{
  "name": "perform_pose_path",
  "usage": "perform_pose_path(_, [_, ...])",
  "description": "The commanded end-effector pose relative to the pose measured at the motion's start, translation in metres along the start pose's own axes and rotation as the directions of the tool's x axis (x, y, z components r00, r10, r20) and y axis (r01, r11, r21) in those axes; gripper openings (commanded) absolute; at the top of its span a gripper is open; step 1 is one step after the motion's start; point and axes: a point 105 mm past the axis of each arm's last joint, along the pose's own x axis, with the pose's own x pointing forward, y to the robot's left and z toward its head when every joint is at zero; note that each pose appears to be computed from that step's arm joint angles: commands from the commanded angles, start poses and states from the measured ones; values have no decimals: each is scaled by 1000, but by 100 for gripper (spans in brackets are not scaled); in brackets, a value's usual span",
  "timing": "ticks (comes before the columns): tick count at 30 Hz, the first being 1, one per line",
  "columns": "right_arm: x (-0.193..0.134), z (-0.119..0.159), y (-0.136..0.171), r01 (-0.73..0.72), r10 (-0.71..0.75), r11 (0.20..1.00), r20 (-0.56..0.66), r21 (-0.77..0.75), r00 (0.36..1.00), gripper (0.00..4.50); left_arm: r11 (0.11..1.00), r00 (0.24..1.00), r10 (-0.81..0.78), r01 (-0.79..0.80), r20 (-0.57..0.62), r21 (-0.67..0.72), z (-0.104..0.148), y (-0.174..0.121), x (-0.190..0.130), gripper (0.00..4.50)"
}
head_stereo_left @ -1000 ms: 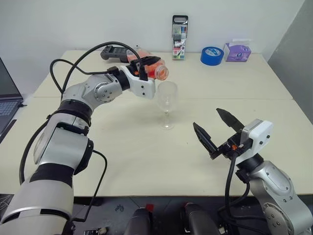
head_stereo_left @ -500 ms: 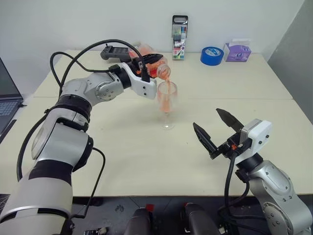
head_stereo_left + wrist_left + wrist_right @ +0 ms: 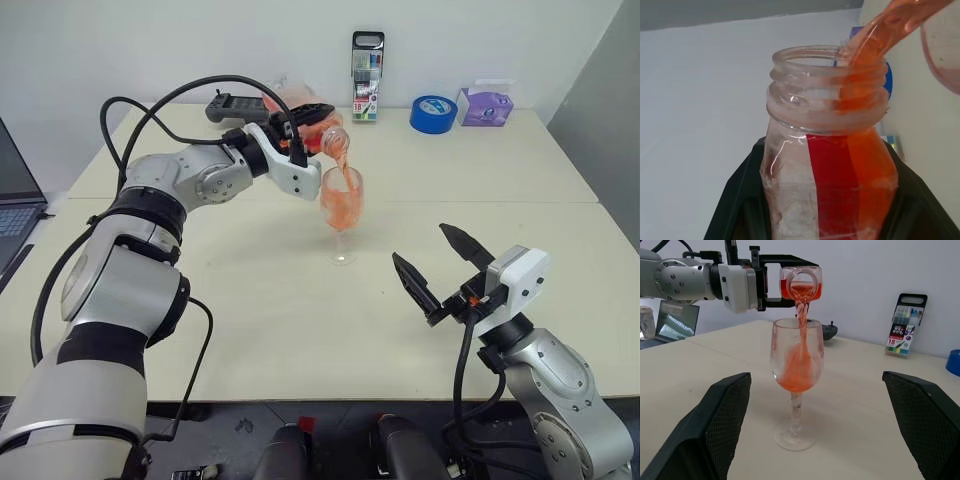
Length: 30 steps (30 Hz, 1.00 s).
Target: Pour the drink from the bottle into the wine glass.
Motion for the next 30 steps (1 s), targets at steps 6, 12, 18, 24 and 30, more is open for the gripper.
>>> perform_pose_path(6, [0,8,3,-13,14,1000,39,-18,999,450,997,997,71,-71,-12,33,-6,26,-1,192])
perform_pose_path(12, [0,7,4,-16,17,1000,38,-18,999,450,997,997,70,-70,-14,31,-7,26,-1,192])
perform_pose_path(18, [0,7,4,-20,21,1000,36,-20,999,450,997,997,72,-72,-26,-2,-8,24,-2,192])
perform_pose_path(24, [2,7,6,-31,32,999,37,-18,999,450,989,995,98,-102,-35,-109,-8,26,0,192])
perform_pose_path(30, [6,13,9,-69,71,997,55,-22,996,450,914,990,136,-138,-31,-382,-7,33,-1,192])
